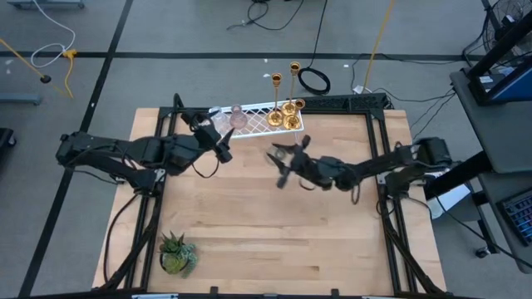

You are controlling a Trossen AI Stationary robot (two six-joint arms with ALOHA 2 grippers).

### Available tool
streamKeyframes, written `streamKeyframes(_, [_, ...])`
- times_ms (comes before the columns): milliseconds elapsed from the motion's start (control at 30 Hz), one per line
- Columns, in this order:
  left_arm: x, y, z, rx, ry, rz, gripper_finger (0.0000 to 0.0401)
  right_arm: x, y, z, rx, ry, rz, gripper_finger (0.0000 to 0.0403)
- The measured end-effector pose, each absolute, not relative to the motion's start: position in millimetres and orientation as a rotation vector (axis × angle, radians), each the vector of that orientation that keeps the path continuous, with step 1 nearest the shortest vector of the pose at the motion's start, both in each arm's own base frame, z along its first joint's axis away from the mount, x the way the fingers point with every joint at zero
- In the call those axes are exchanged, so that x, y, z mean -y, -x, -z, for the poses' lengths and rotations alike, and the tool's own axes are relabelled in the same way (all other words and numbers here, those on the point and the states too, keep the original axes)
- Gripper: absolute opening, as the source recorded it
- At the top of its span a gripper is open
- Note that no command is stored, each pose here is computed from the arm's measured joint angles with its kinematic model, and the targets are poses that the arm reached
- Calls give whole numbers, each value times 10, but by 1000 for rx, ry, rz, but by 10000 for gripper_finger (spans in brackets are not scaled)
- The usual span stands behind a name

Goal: Pick & Place candle stick holders
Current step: Put the green glass candle holder on the shelf

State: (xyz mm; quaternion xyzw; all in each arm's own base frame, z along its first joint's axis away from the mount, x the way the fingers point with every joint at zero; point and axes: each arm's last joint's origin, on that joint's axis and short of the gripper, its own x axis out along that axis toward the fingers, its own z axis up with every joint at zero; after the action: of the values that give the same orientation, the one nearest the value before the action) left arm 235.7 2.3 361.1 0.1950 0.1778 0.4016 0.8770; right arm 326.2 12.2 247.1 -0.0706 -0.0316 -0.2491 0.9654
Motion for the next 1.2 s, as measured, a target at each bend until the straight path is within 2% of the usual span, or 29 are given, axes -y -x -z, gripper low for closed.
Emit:
streamKeyframes(233, [44, -2291, -3651, -402, -500, -903, 326, 122, -3715, -2601, 81, 200, 606, 150])
streamKeyframes(433, [97, -2242, -3676, -424, -555, -952, 326, 422, -3991, -2518, 81, 207, 683, 147])
streamKeyframes(667, [115, -2163, -3729, -431, -587, -979, 326, 742, -4041, -2478, 156, 177, 757, 152])
streamKeyframes(1000, [105, -2099, -3780, -416, -585, -973, 326, 1064, -3996, -2431, 172, 120, 757, 154])
streamKeyframes(1200, [106, -2105, -3808, -407, -601, -967, 326, 1146, -3990, -2412, 174, 77, 683, 146])
